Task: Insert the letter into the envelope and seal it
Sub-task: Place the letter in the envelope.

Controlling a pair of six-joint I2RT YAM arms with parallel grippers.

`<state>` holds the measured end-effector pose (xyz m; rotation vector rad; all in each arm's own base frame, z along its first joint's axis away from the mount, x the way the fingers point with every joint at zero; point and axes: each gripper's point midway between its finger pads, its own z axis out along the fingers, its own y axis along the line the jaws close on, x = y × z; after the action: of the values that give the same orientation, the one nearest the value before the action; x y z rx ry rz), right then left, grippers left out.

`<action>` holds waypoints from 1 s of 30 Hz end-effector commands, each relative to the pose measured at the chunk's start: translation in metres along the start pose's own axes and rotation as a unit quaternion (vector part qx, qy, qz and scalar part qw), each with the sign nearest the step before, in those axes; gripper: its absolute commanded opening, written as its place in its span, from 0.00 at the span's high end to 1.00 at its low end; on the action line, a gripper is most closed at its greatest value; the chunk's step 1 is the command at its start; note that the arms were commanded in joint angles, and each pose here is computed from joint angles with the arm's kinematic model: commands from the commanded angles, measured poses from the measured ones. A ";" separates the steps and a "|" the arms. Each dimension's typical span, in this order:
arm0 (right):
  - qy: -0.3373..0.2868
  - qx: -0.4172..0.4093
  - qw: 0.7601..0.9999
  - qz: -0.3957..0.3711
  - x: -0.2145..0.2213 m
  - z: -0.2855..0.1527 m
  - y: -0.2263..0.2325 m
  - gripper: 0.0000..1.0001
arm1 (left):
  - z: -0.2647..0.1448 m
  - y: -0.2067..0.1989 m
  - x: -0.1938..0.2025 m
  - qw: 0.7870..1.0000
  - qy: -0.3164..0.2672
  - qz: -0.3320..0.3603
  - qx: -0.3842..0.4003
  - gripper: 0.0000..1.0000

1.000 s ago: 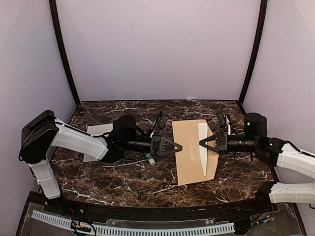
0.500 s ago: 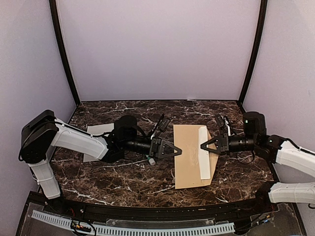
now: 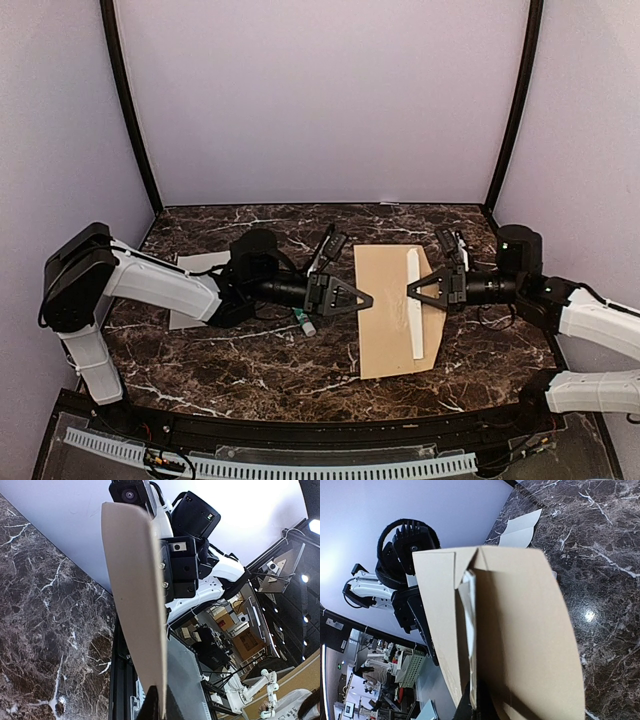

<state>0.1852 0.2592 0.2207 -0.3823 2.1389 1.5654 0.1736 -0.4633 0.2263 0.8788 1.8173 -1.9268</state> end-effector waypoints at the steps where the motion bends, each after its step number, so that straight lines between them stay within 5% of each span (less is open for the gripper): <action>1: -0.005 -0.028 0.999 -0.021 -0.006 0.007 0.016 1.00 | 0.005 -0.022 -0.013 0.999 -0.006 0.031 0.036 0.96; 9: -0.010 -0.005 1.000 -0.029 -0.008 0.006 0.015 0.99 | 0.003 -0.017 -0.013 0.999 -0.012 0.031 0.020 1.00; 12: -0.016 0.019 0.999 -0.030 -0.006 0.001 0.009 0.83 | 0.000 -0.013 -0.013 0.999 -0.022 0.032 0.004 1.00; 16: -0.016 0.049 0.998 -0.021 0.002 -0.005 -0.004 0.74 | -0.002 -0.012 -0.013 0.999 -0.025 0.030 0.000 1.00; 30: -0.001 0.025 1.000 -0.017 0.016 -0.004 -0.005 0.92 | -0.003 -0.019 -0.015 0.999 -0.026 0.037 0.010 1.00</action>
<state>0.1769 0.2493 0.2057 -0.3463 2.1890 1.4504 0.1818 -0.4657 0.2209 0.8326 1.8384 -1.8915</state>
